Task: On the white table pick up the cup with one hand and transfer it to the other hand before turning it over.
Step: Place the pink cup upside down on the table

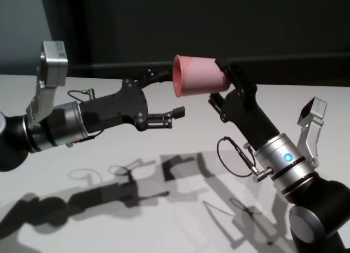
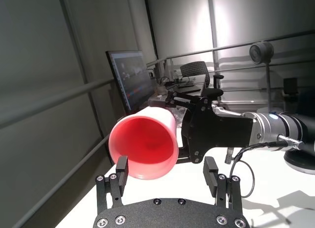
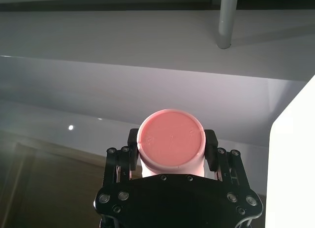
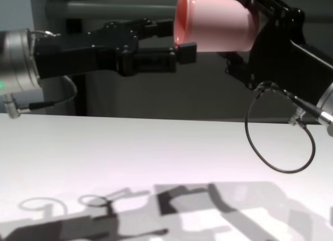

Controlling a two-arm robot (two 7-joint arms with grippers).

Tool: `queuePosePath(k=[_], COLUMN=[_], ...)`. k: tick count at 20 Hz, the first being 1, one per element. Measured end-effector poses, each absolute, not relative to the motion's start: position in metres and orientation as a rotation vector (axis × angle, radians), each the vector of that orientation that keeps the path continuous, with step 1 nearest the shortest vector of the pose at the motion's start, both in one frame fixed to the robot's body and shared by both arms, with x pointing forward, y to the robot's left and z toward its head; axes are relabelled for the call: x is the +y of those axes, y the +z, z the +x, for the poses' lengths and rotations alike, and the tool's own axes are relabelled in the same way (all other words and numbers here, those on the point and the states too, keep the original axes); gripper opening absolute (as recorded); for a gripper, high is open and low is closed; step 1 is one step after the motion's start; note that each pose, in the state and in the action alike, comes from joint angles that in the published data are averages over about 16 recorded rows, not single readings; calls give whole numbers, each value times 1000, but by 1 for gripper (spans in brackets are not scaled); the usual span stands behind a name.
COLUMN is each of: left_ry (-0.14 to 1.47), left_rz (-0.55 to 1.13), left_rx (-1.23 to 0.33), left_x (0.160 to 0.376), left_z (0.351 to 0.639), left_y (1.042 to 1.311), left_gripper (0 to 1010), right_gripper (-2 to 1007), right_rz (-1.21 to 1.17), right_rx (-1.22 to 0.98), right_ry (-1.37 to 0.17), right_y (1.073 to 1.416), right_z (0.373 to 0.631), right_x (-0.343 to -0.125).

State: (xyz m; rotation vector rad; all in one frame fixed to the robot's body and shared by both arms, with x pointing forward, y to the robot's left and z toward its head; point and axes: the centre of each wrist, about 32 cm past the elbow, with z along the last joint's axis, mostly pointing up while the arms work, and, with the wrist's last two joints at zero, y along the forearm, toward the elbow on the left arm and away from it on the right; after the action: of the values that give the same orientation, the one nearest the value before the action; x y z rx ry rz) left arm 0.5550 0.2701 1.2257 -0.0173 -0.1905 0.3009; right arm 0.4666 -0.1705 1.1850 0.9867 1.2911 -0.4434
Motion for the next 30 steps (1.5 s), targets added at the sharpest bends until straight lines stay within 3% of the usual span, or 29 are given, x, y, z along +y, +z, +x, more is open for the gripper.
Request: queuePosePath(k=[13,30], left_ry=[594,914], left_rz=[-30,-14], left_rx=[-194,-149], left_x=[305,328], left_z=[522,492], left_y=[1219,1188], left_gripper=[1001,1001], right_gripper=[763,763], right_rz=[987,987], right_rx=[1291,1291], right_ry=[-444,-444], right_y=[1185,1185], right_z=[467,467], right_x=[-170,-170])
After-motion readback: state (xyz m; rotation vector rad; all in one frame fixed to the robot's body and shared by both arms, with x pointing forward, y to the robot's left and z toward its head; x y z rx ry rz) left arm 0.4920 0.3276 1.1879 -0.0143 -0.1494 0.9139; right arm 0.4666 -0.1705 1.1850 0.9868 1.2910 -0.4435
